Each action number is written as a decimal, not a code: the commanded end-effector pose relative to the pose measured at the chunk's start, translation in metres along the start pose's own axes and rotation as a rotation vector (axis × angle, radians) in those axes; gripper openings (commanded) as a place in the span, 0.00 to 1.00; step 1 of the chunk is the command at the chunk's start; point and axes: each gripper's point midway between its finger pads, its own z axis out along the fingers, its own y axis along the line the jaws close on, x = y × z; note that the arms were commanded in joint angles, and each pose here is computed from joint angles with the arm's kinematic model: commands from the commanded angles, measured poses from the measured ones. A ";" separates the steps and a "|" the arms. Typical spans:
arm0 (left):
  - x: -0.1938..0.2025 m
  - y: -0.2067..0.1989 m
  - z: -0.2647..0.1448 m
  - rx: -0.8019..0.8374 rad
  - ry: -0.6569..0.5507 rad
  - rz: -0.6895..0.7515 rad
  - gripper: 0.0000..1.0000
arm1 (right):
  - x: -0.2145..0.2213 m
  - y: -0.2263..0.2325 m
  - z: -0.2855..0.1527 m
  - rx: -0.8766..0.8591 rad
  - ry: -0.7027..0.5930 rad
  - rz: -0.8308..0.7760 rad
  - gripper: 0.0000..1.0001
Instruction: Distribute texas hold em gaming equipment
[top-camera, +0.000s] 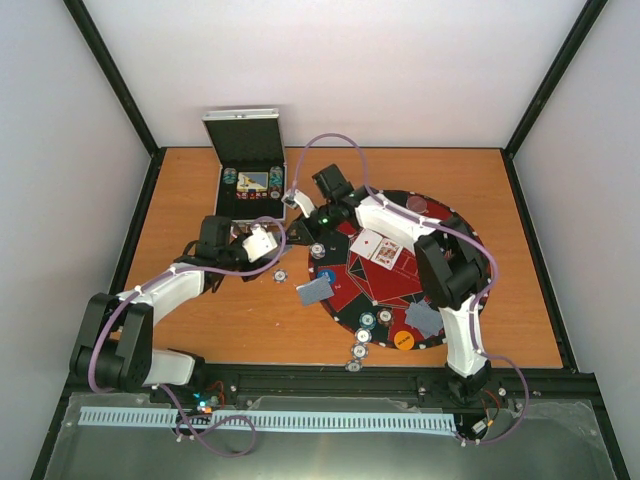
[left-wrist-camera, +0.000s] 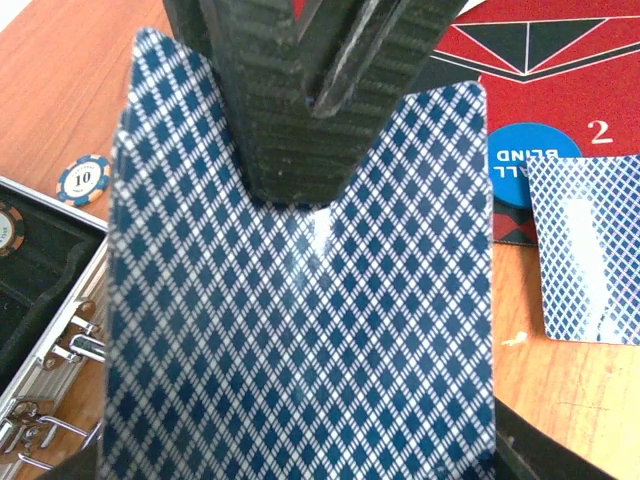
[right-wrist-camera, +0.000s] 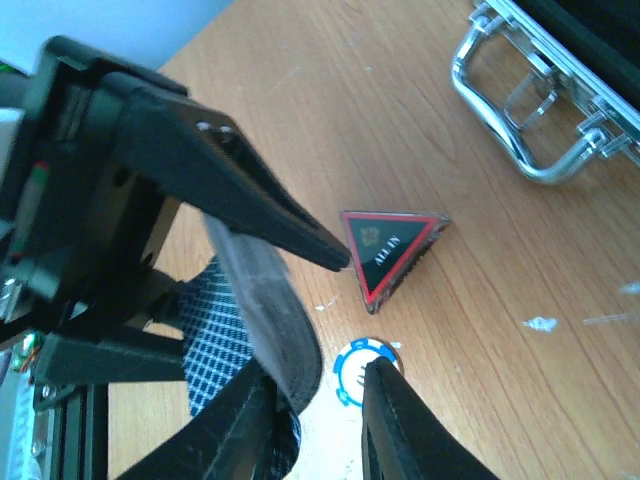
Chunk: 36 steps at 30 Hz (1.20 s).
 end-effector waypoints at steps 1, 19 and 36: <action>-0.019 0.006 -0.003 -0.010 -0.071 0.037 0.53 | -0.012 0.017 -0.012 -0.043 -0.034 -0.037 0.21; -0.017 0.003 -0.003 -0.004 -0.065 0.036 0.53 | -0.026 0.033 -0.040 -0.024 -0.055 -0.119 0.03; -0.017 0.003 -0.004 -0.013 -0.072 0.028 0.53 | -0.041 0.016 -0.105 0.053 -0.167 -0.078 0.03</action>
